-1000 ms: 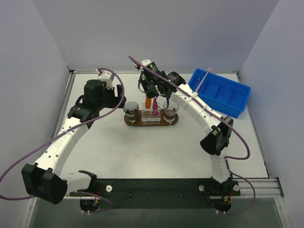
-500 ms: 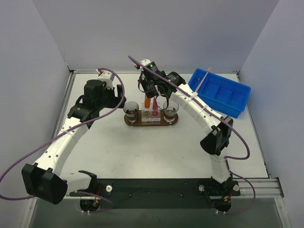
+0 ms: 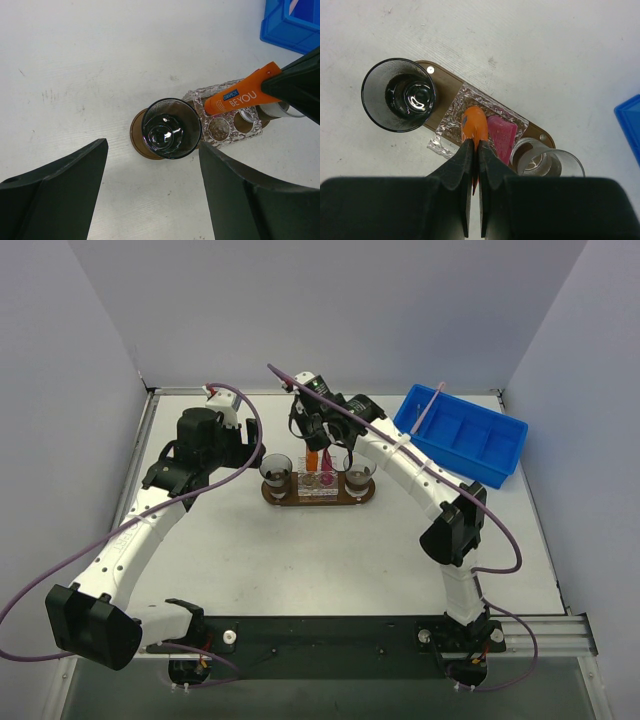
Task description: Prepare toiletry sets of a toothbrush and toothpaste on the tray
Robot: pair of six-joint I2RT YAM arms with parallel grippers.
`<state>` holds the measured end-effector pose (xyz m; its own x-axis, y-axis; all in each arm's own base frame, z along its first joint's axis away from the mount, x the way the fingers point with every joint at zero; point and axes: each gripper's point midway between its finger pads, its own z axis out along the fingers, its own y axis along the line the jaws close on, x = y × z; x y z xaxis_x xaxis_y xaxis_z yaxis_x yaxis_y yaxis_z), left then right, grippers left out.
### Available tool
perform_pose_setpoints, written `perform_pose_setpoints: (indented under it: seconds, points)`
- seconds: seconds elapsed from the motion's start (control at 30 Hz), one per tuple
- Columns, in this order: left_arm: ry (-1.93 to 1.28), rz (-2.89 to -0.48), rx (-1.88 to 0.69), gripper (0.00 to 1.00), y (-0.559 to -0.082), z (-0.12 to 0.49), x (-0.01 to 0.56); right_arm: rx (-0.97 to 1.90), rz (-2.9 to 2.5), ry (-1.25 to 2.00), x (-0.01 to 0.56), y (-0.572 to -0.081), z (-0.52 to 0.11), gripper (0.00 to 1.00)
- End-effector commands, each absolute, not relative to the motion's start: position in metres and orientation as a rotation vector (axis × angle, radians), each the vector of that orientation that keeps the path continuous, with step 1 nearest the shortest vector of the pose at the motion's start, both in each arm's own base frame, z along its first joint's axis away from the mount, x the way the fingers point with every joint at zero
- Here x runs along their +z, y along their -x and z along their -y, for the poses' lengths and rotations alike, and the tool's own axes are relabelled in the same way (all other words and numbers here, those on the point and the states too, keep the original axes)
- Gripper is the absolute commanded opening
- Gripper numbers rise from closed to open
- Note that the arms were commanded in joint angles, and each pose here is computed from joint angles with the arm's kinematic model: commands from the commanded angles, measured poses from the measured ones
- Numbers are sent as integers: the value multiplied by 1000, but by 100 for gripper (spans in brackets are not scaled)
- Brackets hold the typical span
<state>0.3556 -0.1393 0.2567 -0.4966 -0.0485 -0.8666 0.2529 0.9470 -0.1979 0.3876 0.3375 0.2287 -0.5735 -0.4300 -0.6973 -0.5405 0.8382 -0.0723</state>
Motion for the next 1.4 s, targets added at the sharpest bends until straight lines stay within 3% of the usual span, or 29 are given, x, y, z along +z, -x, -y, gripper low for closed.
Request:
perform_pose_setpoints:
  seconds: [0.0,1.37]
  points:
    - [-141,-2013,-349,84,-362,136,275,193,-2235,712,230,-392,-342,0]
    - [-148,-2024,-343,84,-363,136,271,196,-2275,743,178,-395,-344,0]
